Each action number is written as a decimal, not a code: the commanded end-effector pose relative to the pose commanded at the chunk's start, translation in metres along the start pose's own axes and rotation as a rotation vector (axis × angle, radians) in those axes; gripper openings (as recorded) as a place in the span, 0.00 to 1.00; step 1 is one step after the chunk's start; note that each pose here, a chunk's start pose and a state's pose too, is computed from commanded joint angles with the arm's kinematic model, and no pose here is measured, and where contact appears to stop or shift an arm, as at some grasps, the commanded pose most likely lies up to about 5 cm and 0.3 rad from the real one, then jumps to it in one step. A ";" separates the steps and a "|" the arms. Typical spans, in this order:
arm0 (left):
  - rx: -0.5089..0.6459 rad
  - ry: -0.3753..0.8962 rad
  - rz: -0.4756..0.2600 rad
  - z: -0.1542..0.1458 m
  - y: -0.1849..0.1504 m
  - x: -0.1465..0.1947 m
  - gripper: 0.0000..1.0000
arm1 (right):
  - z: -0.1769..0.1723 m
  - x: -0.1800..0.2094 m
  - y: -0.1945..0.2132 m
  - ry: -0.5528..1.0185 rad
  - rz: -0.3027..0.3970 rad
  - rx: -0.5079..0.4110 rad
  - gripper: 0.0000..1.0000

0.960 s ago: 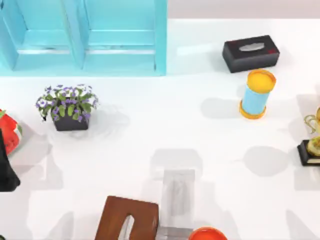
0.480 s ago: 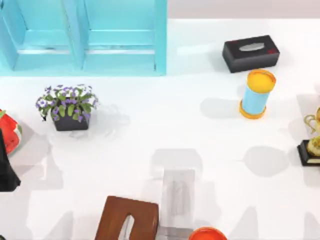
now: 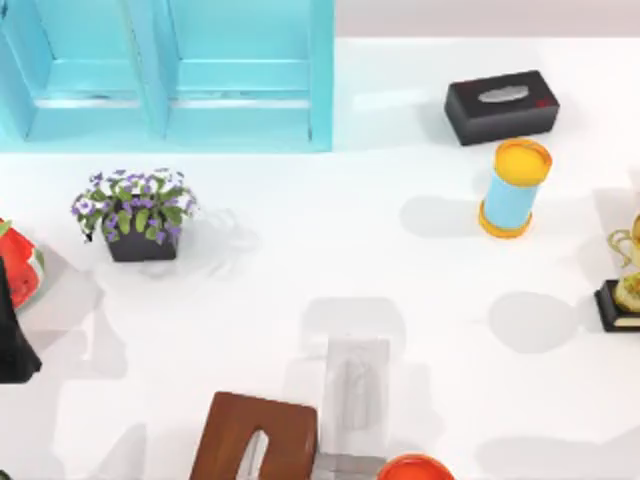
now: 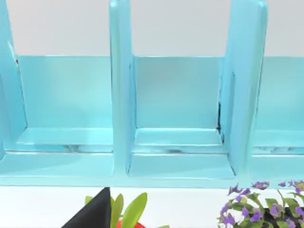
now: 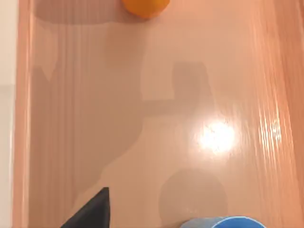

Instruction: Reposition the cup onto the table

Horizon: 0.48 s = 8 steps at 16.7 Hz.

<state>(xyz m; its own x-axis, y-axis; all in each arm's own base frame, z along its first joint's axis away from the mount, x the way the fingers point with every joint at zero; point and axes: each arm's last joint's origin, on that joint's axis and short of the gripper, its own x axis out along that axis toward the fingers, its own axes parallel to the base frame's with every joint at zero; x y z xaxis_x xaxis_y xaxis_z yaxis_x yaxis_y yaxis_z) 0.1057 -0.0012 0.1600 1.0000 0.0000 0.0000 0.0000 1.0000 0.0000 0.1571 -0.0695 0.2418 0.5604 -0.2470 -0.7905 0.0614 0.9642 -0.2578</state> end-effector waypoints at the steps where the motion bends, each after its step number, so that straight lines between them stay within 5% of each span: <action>1: 0.000 0.000 0.000 0.000 0.000 0.000 1.00 | 0.007 0.004 -0.011 0.086 0.018 -0.009 1.00; 8: 0.000 0.000 0.000 0.000 0.000 0.000 1.00 | 0.029 0.038 -0.080 0.510 0.215 -0.018 1.00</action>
<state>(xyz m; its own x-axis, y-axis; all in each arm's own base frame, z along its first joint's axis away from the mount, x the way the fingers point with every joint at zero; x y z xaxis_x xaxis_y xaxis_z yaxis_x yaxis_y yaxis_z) 0.1057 -0.0012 0.1600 1.0000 0.0000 0.0000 0.0000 1.0000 0.0000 0.1976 -0.1534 0.2489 0.0876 -0.0646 -0.9941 -0.0268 0.9974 -0.0672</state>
